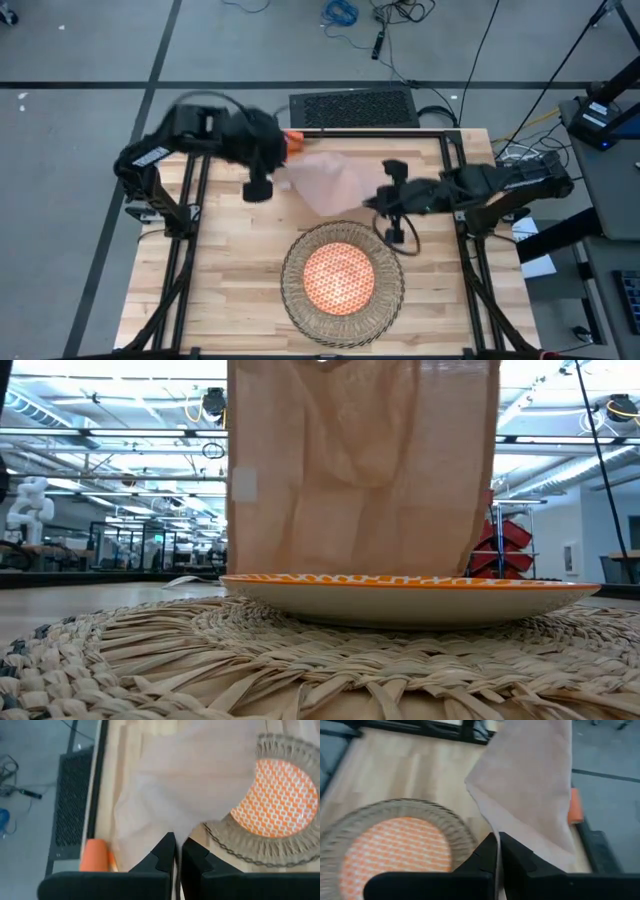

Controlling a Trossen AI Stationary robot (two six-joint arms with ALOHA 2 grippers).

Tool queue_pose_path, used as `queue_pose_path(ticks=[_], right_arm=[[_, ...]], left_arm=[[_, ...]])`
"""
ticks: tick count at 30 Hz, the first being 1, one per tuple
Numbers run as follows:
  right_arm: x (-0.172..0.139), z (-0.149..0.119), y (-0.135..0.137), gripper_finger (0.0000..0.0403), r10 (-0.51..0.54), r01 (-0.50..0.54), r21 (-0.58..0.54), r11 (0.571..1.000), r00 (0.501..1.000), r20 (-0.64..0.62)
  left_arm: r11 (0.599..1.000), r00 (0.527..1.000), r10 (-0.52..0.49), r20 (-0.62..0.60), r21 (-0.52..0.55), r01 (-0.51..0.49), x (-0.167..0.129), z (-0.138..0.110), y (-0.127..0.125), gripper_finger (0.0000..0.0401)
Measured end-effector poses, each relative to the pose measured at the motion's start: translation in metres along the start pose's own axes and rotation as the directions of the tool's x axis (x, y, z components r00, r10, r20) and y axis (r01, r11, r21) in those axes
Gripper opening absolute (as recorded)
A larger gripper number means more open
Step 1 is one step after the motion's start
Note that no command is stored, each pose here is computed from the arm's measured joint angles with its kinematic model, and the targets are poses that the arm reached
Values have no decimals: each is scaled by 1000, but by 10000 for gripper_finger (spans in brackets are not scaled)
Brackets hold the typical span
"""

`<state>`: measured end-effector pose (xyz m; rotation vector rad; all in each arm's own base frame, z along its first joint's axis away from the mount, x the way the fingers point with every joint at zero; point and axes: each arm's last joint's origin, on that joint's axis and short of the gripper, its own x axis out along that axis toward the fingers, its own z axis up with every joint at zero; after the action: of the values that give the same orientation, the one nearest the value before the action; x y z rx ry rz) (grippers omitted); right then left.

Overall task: Set table place
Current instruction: Fold the napkin

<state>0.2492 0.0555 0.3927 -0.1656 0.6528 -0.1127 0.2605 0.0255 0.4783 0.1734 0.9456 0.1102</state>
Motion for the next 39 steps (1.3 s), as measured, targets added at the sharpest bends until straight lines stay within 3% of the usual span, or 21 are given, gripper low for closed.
queue_pose_path(ticks=[8,18,27,39], right_arm=[[4,-32,55,0,143,-142,23,990,990,-17],[12,-71,113,0,270,-275,59,960,960,79],[25,-97,135,0,325,-337,94,937,938,124],[37,-109,174,0,393,-406,108,907,911,125]], left_arm=[[998,981,-25,-193,57,36,55,-10,-57,0],[989,966,-14,-258,140,52,100,-33,-129,0],[989,967,25,-253,145,12,97,-47,-165,0],[992,983,34,-181,126,-11,78,-60,-206,0]])
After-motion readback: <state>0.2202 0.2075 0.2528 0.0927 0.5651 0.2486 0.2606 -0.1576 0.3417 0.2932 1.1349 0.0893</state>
